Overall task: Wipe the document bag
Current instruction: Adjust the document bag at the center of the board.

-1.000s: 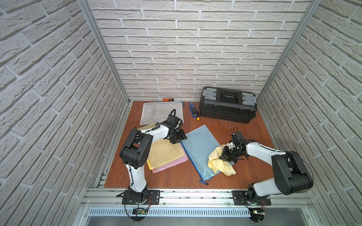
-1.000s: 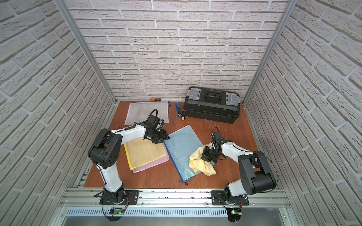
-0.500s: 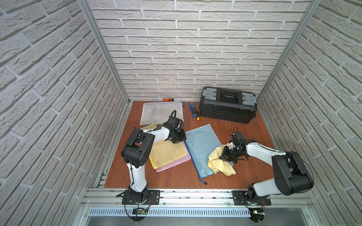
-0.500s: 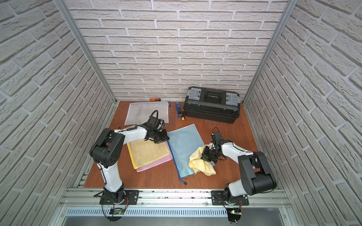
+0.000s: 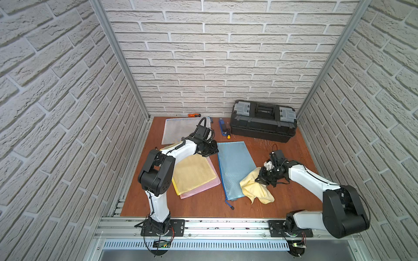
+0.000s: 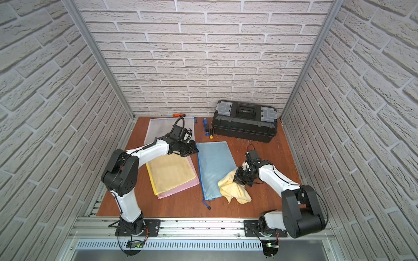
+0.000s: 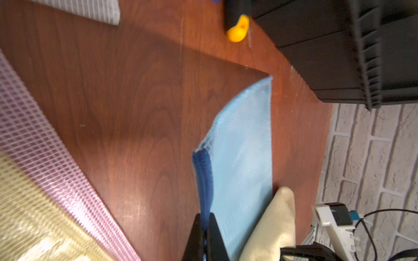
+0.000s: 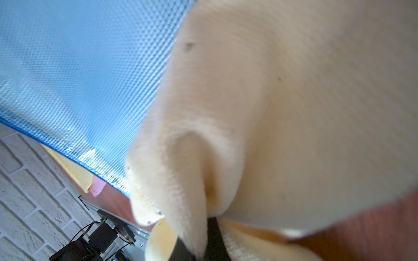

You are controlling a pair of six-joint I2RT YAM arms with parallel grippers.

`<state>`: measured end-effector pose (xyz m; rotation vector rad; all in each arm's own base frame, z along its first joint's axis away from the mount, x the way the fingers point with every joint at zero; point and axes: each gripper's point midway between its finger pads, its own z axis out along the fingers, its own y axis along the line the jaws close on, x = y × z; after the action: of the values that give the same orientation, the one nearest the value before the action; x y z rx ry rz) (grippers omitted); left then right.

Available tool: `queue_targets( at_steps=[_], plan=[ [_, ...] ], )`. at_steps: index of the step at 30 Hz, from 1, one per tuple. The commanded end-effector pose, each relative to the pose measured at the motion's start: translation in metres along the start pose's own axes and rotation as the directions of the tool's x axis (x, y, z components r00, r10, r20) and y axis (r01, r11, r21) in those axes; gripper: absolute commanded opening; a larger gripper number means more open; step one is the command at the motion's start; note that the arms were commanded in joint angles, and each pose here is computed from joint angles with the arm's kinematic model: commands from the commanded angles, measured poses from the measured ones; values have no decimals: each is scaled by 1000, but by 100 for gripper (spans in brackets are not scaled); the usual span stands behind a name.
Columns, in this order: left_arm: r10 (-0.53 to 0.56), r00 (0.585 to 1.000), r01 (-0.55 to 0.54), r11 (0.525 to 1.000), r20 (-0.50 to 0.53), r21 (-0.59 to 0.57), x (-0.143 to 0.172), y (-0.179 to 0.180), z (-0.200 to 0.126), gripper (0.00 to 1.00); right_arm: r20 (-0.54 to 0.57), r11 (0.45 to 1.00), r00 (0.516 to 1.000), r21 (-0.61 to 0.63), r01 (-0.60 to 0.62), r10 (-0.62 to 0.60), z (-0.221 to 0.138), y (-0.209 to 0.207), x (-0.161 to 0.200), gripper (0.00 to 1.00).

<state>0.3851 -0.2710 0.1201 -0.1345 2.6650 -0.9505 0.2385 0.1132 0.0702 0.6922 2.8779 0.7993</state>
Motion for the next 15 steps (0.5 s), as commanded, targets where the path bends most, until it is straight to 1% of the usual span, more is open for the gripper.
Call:
queue_targets(
  at_steps=[1, 3, 5, 7, 9, 12, 14, 15],
  plan=[
    [113, 988, -115, 993, 106, 17, -27, -32, -72, 0, 107, 995, 993, -80, 66, -57, -51, 37, -13, 2],
    [148, 979, -149, 989, 138, -1, -33, -38, -107, 0, 162, 993, 984, -84, 86, -72, -74, 47, -19, 2],
    [183, 970, -179, 983, 157, -36, -35, -42, -140, 0, 200, 991, 976, -83, 102, -84, -89, 51, -24, 2],
    [231, 959, -225, 973, 162, -51, -33, -55, -169, 0, 219, 992, 972, -79, 103, -83, -97, 50, -26, 2],
    [268, 948, -265, 963, 171, -41, -30, -74, -197, 0, 235, 991, 969, -79, 104, -83, -103, 49, -29, 2],
    [322, 923, -328, 945, 212, -5, -25, -108, -223, 0, 253, 992, 965, -79, 98, -75, -107, 46, -34, 2],
    [339, 915, -355, 934, 220, 39, -19, -130, -224, 1, 262, 992, 963, -85, 93, -68, -110, 45, -36, 2],
    [346, 915, -366, 928, 209, 69, -15, -142, -217, 1, 271, 992, 961, -87, 88, -62, -113, 45, -38, 2]
  ],
)
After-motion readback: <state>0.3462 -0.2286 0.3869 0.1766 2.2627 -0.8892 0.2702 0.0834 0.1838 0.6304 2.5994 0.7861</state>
